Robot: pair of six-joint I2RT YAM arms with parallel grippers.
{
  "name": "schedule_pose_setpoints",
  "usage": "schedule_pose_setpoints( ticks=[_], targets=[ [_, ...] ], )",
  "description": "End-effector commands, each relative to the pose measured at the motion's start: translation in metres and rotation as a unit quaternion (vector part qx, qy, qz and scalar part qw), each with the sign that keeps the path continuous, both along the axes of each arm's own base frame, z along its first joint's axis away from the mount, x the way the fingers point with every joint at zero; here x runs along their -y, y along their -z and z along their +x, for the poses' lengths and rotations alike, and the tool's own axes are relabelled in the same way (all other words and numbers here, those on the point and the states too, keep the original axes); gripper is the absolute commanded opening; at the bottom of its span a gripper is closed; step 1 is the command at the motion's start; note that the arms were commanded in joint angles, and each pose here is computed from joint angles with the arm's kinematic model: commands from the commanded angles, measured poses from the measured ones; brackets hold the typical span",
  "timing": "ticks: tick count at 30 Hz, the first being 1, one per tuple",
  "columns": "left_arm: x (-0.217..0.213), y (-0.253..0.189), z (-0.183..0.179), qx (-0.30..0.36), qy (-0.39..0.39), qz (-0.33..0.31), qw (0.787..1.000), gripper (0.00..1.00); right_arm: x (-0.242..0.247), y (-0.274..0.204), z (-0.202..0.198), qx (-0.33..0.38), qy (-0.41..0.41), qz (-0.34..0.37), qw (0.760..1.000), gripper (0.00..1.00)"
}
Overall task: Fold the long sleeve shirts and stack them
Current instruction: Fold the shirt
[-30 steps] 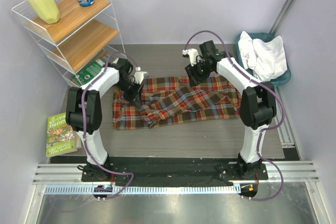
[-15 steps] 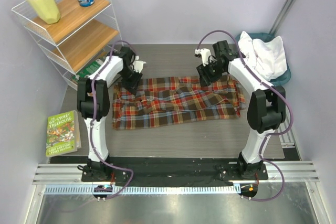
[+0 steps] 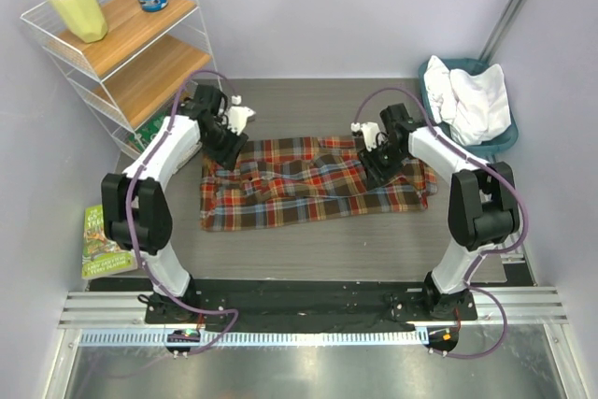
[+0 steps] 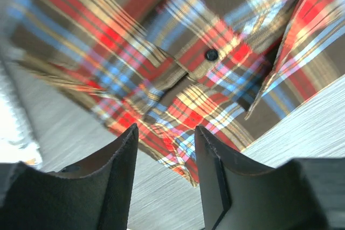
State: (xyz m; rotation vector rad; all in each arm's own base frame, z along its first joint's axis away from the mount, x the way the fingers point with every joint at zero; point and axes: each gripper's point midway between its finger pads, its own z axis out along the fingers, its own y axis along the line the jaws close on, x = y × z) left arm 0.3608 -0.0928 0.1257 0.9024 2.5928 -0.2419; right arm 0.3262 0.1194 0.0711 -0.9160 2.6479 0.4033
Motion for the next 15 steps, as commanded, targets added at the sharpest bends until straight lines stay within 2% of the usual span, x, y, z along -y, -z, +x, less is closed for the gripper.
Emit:
schedule_pose_setpoints(
  ticks=[1,5,10,13,14,15],
  targets=[
    [-0.014,0.057,-0.022,-0.059,0.041,0.067,0.995,0.47,0.012,0.021,0.012,0.026,0.020,-0.040,0.999,0.43],
    [-0.034,0.087,-0.031,-0.082,0.055,0.125,0.987,0.42,0.021,0.048,0.009,0.005,0.023,-0.069,0.997,0.42],
    [-0.055,0.109,-0.068,-0.124,0.080,0.166,0.975,0.38,0.021,0.060,0.016,0.010,0.017,-0.094,0.995,0.42],
    [-0.057,0.114,-0.101,-0.151,0.115,0.176,0.966,0.38,0.015,0.069,0.040,0.025,0.013,-0.114,0.993,0.41],
    [-0.052,0.114,-0.112,-0.158,0.134,0.176,0.962,0.38,0.011,0.062,0.062,0.048,0.017,-0.114,0.992,0.40],
    [-0.048,0.109,-0.122,-0.158,0.152,0.172,0.960,0.38,0.010,0.079,0.072,0.041,0.018,-0.121,0.992,0.40]
  ],
)
